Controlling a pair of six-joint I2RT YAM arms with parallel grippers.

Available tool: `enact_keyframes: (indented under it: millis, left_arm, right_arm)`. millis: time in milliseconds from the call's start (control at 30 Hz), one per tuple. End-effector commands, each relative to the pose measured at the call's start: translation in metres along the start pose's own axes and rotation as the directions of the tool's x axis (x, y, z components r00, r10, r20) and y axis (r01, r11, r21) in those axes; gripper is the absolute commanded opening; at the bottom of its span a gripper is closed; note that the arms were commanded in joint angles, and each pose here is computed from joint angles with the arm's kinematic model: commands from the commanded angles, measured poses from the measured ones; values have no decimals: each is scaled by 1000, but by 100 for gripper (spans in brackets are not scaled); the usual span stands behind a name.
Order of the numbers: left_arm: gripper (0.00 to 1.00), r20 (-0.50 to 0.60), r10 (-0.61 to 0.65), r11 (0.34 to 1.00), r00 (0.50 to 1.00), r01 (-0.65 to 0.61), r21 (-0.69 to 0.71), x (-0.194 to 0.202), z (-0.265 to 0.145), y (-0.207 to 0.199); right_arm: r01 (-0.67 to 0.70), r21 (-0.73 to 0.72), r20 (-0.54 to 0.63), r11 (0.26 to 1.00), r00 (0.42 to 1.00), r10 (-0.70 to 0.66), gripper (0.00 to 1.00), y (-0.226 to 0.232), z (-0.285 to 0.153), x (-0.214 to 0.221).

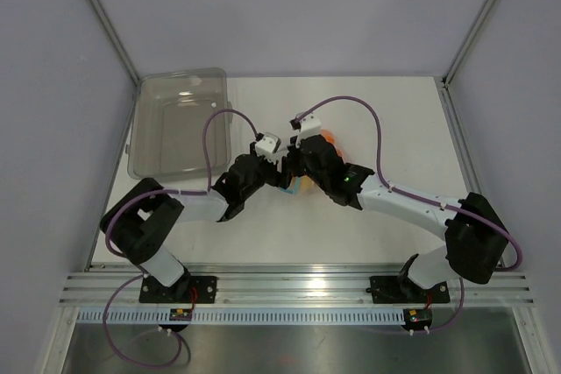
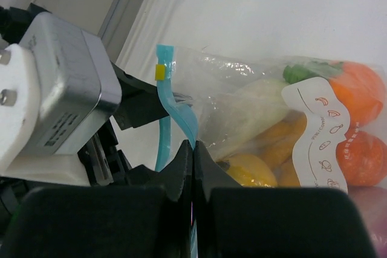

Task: Open the zip-top bag and remove the fake food
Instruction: Pick up the fake vegetable from the zipper food storage bag.

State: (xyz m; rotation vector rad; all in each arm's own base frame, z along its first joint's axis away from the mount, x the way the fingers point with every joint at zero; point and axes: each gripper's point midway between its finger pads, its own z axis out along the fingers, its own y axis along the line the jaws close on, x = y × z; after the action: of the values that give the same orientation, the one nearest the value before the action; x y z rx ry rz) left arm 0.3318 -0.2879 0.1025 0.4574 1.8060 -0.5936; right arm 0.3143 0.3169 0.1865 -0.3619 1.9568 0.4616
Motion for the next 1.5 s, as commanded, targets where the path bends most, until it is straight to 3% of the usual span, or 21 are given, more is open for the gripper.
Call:
enact_keyframes:
  millis: [0,167,500,633,767,867,1233,1467]
  left_arm:
    - [78,45,30,999,999,-29,-23,-23,20,2]
    - [79,-45,19,997,999,-22,-76,-4,33,11]
    - [82,-128,3,1000,992,-4,-7,19,54,-1]
    - [73,-200,-1,1000,980,6,23,31,63,-7]
    - [44,-220,-2,999,976,12,45,34,64,-11]
    - [30,-191,-5,996,982,21,84,26,60,-19]
    - [27,-98,-22,996,995,30,83,5,46,-18]
    - [28,-42,-111,989,993,114,88,-2,37,-16]
  right_arm:
    - [-51,-56,25,997,998,53,0,12,-5,-12]
    - [-62,-19,12,998,998,63,0,6,-1,-5]
    - [-106,-59,-16,993,994,105,0,16,7,6]
    - [-110,-70,-24,991,994,109,0,19,9,8]
    - [-111,-71,-27,991,994,110,0,19,9,9]
    - [-103,-56,-19,993,995,103,0,16,9,8]
    - [-138,44,0,989,990,138,0,-21,17,8]
    - [-151,81,2,985,988,152,0,-35,23,12]
